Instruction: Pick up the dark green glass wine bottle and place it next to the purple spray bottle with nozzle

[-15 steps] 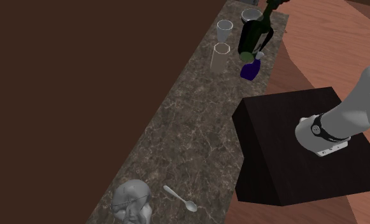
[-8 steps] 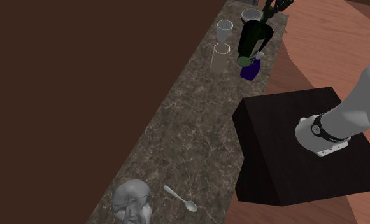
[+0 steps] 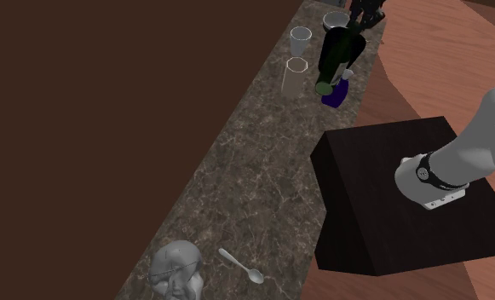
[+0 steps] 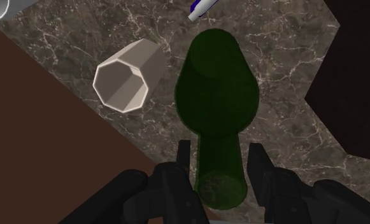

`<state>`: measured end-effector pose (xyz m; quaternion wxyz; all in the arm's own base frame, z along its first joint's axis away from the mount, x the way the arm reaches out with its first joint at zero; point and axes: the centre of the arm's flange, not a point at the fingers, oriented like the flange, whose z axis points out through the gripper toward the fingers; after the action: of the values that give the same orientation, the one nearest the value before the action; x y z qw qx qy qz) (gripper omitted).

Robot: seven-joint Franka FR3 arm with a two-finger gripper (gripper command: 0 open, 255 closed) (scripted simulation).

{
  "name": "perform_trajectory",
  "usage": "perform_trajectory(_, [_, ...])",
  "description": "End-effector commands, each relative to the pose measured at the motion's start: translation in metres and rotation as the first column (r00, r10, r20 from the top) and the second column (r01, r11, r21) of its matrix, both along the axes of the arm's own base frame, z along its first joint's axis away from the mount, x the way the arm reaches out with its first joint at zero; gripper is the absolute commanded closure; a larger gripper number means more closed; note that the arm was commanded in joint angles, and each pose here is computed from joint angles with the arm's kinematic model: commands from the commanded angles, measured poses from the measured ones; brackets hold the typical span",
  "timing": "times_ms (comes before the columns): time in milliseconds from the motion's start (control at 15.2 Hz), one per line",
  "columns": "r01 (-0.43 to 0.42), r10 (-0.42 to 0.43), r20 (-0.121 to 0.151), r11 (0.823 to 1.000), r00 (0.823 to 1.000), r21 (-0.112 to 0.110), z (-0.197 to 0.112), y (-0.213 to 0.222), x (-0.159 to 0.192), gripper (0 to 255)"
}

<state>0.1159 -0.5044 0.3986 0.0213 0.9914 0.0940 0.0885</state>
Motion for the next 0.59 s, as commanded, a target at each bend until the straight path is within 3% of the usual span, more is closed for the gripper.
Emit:
perform_trajectory(0, [0.000, 0.000, 0.000, 1.000, 1.000, -0.001, -0.010, 0.000, 0.001, 255])
perform_trajectory(528, [0.000, 0.000, 0.000, 1.000, 1.000, -0.001, -0.052, 0.000, 0.001, 255])
